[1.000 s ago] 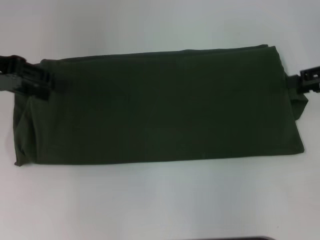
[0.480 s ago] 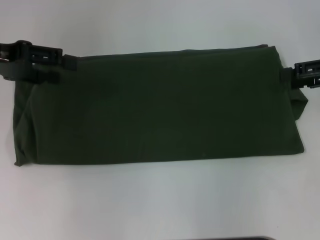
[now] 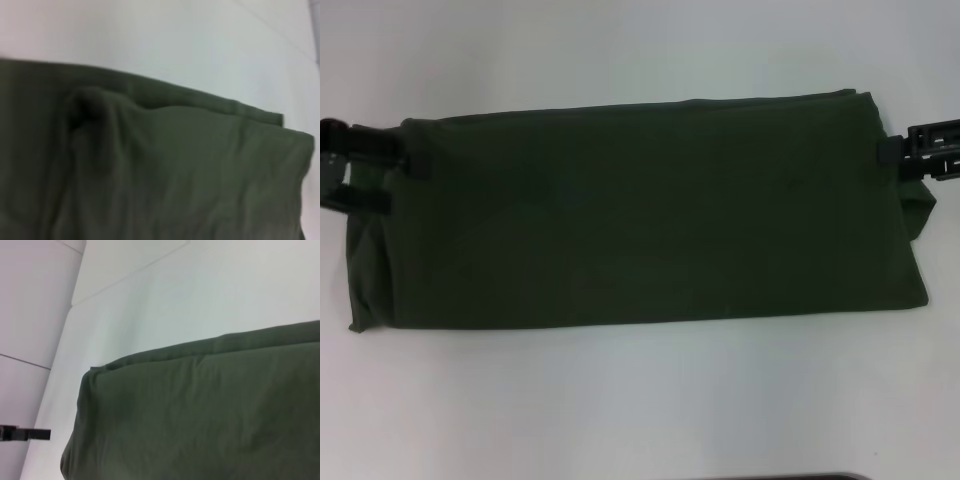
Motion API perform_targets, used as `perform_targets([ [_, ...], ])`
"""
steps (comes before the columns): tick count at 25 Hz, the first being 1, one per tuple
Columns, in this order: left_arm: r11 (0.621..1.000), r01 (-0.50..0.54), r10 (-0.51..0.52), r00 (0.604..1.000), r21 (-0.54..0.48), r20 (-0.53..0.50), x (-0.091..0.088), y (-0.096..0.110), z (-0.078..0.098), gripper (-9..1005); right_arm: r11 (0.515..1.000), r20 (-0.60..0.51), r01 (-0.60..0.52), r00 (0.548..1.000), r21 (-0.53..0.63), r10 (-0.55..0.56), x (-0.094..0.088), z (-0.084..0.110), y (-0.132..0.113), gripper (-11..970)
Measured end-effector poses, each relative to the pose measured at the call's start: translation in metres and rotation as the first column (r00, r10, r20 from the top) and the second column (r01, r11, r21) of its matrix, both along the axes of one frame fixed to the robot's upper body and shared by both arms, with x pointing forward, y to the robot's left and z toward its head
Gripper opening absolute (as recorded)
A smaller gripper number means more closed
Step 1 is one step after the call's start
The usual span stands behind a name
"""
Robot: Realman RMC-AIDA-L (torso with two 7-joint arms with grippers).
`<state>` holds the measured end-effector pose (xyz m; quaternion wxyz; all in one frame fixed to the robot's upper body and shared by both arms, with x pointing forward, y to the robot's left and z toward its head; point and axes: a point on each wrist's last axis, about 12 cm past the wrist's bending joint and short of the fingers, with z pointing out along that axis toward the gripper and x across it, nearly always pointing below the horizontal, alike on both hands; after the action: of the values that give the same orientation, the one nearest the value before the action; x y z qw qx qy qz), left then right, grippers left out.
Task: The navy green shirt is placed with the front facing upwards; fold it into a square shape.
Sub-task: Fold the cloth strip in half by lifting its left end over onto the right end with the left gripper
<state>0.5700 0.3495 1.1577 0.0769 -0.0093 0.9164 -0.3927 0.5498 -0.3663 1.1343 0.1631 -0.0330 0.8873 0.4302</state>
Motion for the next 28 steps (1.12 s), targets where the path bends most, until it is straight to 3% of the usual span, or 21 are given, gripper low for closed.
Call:
perform_targets([
  [17, 0.981, -0.186, 0.19, 0.977, 0.049, -0.095, -0.026, 0.038, -0.022, 876, 0.997, 0.013, 0.07, 0.997, 0.011, -0.071, -0.003, -0.002, -0.013, 795],
  [24, 0.968, -0.242, 0.247, 0.966, 0.073, -0.077, -0.024, 0.04, -0.031, 876, 0.997, 0.014, 0.07, 0.997, 0.009, -0.071, -0.003, -0.002, -0.013, 795],
  [28, 0.971, -0.223, 0.228, 0.972, 0.087, -0.06, -0.019, 0.036, -0.03, 876, 0.997, 0.011, 0.073, 0.997, 0.009, -0.073, -0.003, -0.001, -0.014, 795],
])
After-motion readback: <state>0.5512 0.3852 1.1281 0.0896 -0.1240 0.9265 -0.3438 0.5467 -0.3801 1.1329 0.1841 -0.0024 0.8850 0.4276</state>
